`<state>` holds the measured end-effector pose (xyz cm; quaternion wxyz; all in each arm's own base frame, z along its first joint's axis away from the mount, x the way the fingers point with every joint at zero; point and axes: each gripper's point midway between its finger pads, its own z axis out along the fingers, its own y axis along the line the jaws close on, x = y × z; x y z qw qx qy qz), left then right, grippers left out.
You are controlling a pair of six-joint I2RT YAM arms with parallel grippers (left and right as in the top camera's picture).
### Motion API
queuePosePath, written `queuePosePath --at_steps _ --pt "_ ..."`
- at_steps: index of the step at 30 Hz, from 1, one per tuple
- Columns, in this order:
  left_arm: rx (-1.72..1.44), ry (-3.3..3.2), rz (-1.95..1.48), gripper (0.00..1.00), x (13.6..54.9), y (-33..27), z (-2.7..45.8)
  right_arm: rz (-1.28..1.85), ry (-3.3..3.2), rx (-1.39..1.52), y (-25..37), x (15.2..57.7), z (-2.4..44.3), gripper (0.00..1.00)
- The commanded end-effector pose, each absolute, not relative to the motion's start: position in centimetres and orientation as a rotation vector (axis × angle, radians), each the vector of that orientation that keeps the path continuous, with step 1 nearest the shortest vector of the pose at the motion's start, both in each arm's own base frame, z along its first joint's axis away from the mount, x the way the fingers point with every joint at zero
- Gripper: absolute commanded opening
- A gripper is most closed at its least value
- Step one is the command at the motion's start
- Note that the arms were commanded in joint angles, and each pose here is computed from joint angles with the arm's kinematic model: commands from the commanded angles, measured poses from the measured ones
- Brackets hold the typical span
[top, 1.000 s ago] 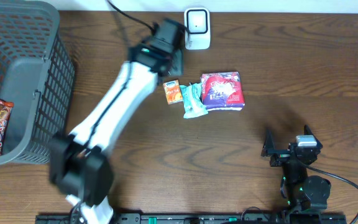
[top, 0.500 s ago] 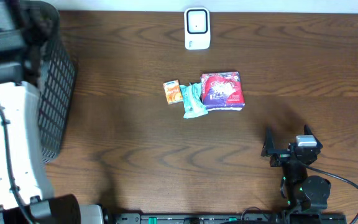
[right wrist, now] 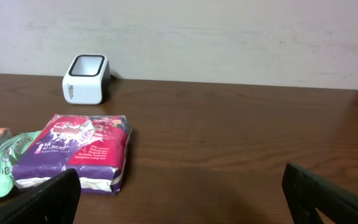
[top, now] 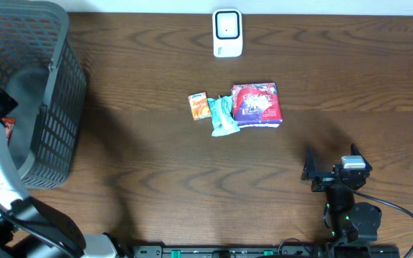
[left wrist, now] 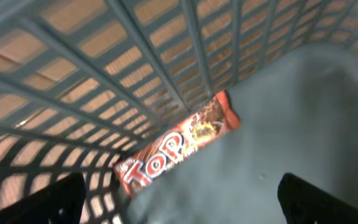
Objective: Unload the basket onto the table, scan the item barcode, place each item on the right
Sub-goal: 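Reach into the basket and grasp the red candy bar with the left gripper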
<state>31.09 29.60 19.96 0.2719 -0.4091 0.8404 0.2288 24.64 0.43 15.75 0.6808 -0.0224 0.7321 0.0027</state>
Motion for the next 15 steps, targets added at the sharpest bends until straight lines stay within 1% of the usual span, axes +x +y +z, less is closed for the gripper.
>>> queuePosePath --at_steps 1,4,10,15 --pt "-0.992 2.39 0.574 0.98 31.1 30.5 15.6 0.009 1.641 -0.067 0.8 24.6 15.7 0.99" --pt "-0.876 2.469 0.55 0.98 31.9 31.0 13.5 0.009 1.641 -0.067 0.8 24.6 15.7 0.99" --pt "-0.858 2.541 0.519 0.98 32.9 31.7 9.1 0.009 1.641 -0.067 0.8 24.6 15.7 0.99" --pt "-0.705 2.679 0.528 0.98 32.9 31.8 5.4 0.009 1.641 -0.067 0.8 24.6 15.7 0.99"
